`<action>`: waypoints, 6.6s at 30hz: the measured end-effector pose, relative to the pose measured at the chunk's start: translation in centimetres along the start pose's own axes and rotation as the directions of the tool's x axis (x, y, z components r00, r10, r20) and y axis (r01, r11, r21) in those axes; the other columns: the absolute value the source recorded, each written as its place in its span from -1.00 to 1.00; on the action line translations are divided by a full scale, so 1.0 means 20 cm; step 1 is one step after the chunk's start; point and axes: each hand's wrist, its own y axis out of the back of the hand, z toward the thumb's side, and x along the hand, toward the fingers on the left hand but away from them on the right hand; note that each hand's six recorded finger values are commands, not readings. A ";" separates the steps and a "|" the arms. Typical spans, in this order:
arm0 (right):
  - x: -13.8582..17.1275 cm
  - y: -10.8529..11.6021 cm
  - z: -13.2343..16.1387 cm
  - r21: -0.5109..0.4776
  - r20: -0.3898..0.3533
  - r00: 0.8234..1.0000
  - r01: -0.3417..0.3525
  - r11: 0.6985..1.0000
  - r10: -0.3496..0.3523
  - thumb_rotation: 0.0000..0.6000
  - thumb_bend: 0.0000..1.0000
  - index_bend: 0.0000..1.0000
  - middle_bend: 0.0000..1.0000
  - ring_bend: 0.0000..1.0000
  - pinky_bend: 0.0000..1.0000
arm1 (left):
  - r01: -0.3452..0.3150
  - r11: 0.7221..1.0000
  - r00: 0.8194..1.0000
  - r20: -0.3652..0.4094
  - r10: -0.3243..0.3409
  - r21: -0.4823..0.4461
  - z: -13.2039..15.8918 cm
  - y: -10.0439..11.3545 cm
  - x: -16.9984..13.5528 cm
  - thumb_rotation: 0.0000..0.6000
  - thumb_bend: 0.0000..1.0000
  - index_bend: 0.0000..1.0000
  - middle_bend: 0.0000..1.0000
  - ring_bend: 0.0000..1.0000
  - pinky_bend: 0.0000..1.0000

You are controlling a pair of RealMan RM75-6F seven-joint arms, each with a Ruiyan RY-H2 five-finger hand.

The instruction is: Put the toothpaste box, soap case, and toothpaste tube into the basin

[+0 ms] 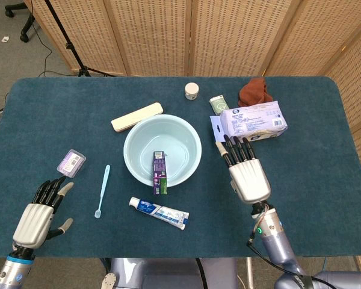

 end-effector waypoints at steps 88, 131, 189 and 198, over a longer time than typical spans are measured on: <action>0.72 -0.22 -0.42 -0.162 0.098 0.993 -0.055 0.985 0.071 1.00 -0.74 -1.00 -1.00 -1.00 -0.91 | 0.425 0.871 0.883 -0.325 -0.339 0.248 -0.37 -0.07 0.87 1.00 -0.56 -1.00 -1.00 -1.00 -1.00; 0.72 -0.22 -0.43 -0.184 0.106 0.992 -0.043 0.982 0.063 1.00 -0.74 -1.00 -1.00 -1.00 -0.91 | 0.340 0.883 0.913 -0.339 -0.227 0.325 -0.41 -0.11 0.89 1.00 -0.30 0.03 -0.61 -0.53 -0.49; 0.71 -0.20 -0.49 -0.241 0.132 0.989 -0.036 0.970 0.070 1.00 -0.74 -1.00 -1.00 -1.00 -0.91 | 0.016 0.988 0.998 0.060 -0.026 0.154 0.62 0.00 1.07 1.00 -0.53 -0.78 -1.00 -1.00 -0.84; 0.71 -0.21 -0.48 -0.239 0.129 0.989 -0.044 0.970 0.077 1.00 -0.74 -1.00 -1.00 -1.00 -0.91 | 0.031 0.990 0.999 0.032 -0.035 0.138 0.57 -0.02 1.09 1.00 -0.73 -1.00 -1.00 -1.00 -0.93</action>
